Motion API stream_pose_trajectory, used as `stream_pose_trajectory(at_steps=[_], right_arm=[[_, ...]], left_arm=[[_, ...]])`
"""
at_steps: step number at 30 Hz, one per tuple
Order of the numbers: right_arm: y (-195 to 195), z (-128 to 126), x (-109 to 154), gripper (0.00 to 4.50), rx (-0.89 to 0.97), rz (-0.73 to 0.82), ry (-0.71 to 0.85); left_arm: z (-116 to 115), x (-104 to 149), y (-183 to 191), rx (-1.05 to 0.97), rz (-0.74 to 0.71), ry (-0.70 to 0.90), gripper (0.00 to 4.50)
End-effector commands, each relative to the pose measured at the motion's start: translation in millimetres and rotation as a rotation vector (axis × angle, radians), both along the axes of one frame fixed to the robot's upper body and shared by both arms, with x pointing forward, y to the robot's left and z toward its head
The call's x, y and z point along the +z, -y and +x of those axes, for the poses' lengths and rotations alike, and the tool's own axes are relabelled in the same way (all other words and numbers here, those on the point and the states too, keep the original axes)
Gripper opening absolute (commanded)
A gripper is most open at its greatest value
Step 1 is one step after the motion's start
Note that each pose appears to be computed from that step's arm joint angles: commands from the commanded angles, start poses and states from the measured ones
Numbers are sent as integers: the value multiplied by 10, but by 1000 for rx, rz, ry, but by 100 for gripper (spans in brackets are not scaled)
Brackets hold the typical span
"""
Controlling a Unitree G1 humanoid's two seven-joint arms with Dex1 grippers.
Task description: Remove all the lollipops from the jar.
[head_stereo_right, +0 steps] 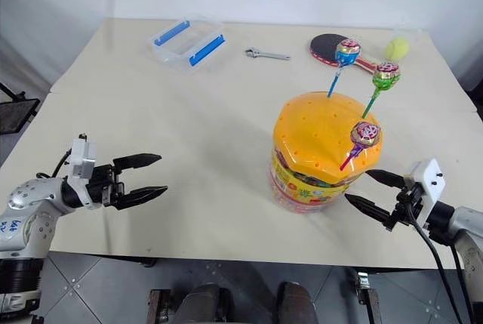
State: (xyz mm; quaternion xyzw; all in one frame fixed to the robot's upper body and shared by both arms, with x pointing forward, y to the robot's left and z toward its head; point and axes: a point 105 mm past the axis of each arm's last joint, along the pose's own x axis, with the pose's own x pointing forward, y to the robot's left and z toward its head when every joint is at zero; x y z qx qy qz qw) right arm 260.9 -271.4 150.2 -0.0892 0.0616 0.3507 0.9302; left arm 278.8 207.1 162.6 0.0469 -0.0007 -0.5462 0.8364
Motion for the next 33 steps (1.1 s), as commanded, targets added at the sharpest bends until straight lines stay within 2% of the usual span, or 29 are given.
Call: stream_pose_trajectory(at_steps=[1, 9, 14, 20, 24, 28, 33], right_arm=[[101, -84, 272, 450, -42, -12, 91], [193, -384, 569, 450, -92, 25, 105], [6, -551, 914, 450, -71, 27, 175], [-199, -703, 984, 450, -79, -47, 181], [-463, -846, 1133, 450, 28, -31, 237], [-679, -867, 1284, 450, 141, -34, 279], [-770, -781, 1282, 450, 199, -37, 266]], left_arm=[[-31, 79, 64, -44, -10, 43, 447], [137, 212, 182, -63, 6, 56, 447], [233, 367, 341, -178, 20, 95, 447], [306, 484, 427, -289, -20, 71, 447], [337, 568, 511, -372, -21, 122, 447], [357, 621, 598, -442, -29, 160, 447], [376, 577, 601, -442, -30, 157, 447]])
